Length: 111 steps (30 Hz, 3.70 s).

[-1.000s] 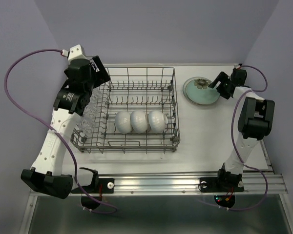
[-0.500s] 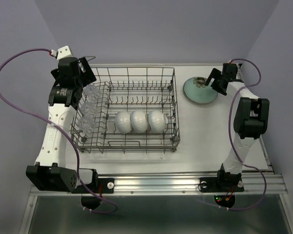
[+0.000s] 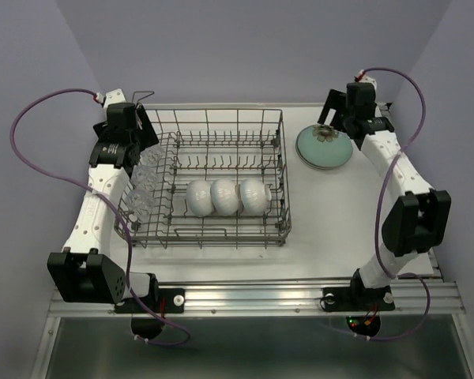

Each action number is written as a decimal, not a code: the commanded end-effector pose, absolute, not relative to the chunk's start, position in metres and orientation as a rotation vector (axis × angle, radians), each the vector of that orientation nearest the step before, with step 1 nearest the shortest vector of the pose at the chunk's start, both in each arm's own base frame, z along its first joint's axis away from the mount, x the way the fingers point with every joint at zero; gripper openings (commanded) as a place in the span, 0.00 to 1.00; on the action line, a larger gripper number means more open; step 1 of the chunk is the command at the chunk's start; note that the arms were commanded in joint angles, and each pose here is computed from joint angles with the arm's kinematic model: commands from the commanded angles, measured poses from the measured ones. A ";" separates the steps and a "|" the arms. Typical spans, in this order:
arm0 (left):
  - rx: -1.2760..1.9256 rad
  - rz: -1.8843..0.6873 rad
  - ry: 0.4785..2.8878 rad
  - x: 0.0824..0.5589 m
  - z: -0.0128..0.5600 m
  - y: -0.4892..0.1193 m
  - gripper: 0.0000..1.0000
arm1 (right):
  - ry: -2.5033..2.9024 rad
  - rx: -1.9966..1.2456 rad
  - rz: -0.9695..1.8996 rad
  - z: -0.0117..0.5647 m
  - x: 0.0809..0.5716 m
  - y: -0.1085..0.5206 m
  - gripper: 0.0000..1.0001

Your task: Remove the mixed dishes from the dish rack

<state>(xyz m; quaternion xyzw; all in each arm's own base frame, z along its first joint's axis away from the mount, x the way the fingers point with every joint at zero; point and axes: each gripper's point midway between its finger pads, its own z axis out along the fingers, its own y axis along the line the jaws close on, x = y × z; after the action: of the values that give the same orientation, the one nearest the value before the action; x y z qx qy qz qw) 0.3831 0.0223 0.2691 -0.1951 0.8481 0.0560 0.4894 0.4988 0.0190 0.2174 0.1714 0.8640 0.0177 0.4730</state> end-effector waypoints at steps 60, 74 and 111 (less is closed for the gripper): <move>-0.396 0.278 2.013 0.399 0.241 0.054 0.16 | 2.335 -0.239 -0.038 0.155 0.302 0.309 1.00; -0.375 0.242 1.972 0.398 0.254 0.050 0.13 | 2.324 -0.129 -0.057 0.158 0.296 0.311 0.72; -0.384 0.210 1.955 0.397 0.265 0.046 0.33 | 1.977 -0.021 0.087 0.299 0.306 0.319 0.09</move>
<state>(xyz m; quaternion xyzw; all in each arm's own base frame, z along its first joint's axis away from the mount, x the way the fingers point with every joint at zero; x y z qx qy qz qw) 0.3942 0.0595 0.2466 -0.1494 0.8362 0.1259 0.5124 0.3013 0.2990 0.2282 -0.0739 0.8740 -0.0675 0.4756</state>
